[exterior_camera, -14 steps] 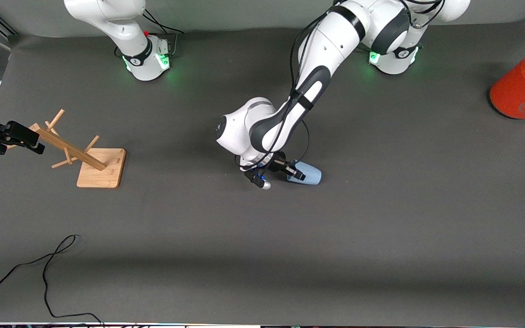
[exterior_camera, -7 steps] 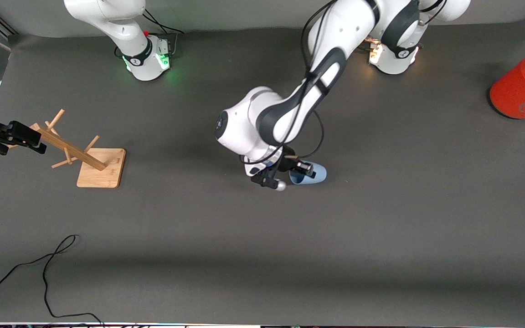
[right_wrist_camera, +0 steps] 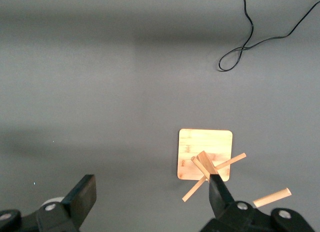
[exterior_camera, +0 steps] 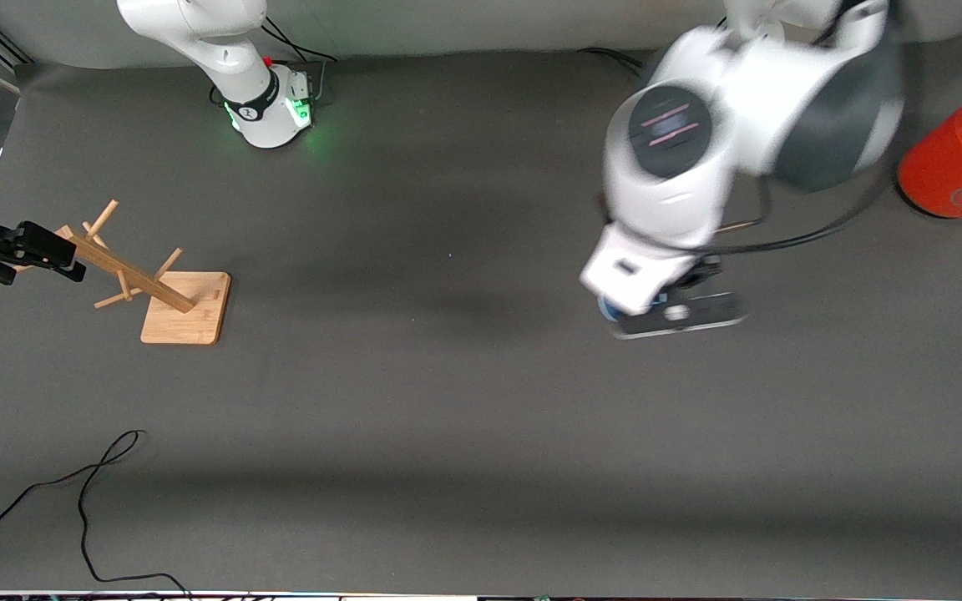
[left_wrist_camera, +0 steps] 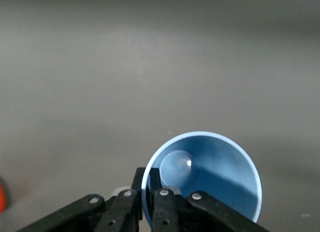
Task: Rotate and upright cup with both arms
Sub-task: 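Rotate the cup upright with the left gripper and release it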
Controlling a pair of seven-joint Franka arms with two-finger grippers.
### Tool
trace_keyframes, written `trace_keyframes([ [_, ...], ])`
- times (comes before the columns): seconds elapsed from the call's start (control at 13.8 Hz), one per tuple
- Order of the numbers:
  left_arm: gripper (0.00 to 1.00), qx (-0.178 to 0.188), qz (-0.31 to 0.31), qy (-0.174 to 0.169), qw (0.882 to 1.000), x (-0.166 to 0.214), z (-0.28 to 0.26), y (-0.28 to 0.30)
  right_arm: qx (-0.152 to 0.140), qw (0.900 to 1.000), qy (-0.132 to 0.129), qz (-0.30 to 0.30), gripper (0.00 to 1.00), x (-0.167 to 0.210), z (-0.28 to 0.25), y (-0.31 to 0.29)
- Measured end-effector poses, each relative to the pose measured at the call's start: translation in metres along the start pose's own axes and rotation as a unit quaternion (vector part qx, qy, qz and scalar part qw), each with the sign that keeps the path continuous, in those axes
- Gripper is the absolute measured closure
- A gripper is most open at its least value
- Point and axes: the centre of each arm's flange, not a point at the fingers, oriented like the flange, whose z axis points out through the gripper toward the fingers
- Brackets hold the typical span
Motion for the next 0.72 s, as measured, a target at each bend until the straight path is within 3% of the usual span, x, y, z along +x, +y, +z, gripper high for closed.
trace_keyframes([
  [0.14, 0.93, -0.050, -0.018, 0.041, 0.998, -0.011, -0.009, -0.030, 0.000, 1.000, 0.000, 0.000, 0.00, 0.000, 0.000, 0.000],
  [0.29, 0.93, -0.077, -0.052, 0.063, 0.994, -0.033, 0.012, -0.032, 0.000, 1.000, 0.000, 0.000, 0.00, 0.000, 0.000, 0.000],
  [0.72, 0.93, -0.085, -0.095, 0.036, 0.991, -0.091, 0.168, 0.085, 0.000, 1.000, -0.001, 0.000, 0.00, 0.000, 0.000, 0.000],
])
